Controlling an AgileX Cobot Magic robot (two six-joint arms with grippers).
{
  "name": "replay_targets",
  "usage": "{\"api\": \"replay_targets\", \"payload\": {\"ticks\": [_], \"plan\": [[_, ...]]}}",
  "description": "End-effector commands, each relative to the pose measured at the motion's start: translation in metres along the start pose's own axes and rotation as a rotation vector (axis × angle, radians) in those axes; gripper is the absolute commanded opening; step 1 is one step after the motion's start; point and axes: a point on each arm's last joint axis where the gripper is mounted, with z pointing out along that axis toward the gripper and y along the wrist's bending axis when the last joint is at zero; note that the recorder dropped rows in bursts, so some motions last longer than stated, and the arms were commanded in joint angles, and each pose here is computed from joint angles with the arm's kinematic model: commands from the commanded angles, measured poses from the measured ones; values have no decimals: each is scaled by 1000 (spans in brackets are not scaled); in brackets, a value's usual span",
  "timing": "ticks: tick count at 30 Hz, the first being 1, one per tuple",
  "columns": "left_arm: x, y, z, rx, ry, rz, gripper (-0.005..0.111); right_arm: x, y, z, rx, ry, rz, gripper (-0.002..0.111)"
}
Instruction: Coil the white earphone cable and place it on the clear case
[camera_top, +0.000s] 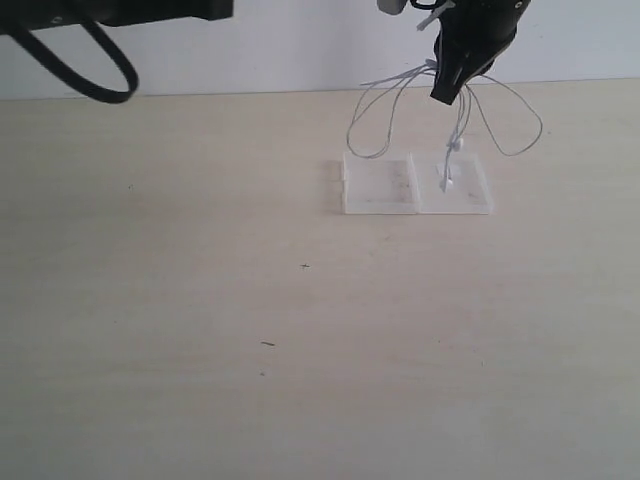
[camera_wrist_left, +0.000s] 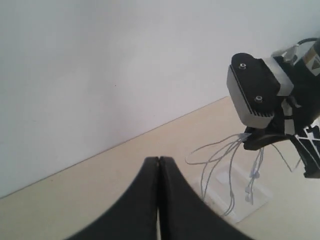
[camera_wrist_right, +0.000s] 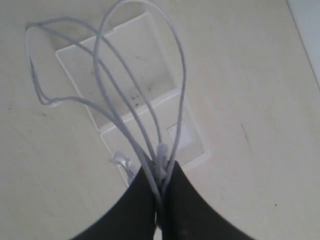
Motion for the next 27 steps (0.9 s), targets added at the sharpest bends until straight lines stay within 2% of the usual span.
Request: {"api": "replay_targets", "payload": {"ticks": [1, 4, 7, 9, 11, 13, 15, 20, 23, 27], "plan": [[9, -21, 22, 82, 22, 271, 0, -3, -3, -7, 18, -50, 24, 0], [10, -21, 23, 29, 144, 533, 0, -3, -3, -7, 21, -53, 24, 0], [5, -4, 21, -116, 301, 675, 0, -4, -4, -7, 26, -58, 24, 0], [-5, 11, 18, -213, 393, 606, 0, -4, -4, -7, 31, -63, 24, 0], [-13, 25, 14, -242, 451, 447, 0, -5, -5, -7, 41, -74, 24, 0], [-18, 32, 12, -181, 468, 321, 0, -5, -6, -7, 45, -78, 24, 0], [-23, 33, 12, -64, 431, 219, 0, -6, -6, -7, 45, -84, 27, 0], [-30, 15, 22, 313, 233, 142, 0, -7, -6, -7, 49, -91, 28, 0], [-30, 7, 39, 390, 126, 78, 0, -8, -4, -7, 31, -108, 43, 0], [-17, 4, 65, 390, 66, 54, 0, -9, -3, -7, 17, -113, 51, 0]]}}
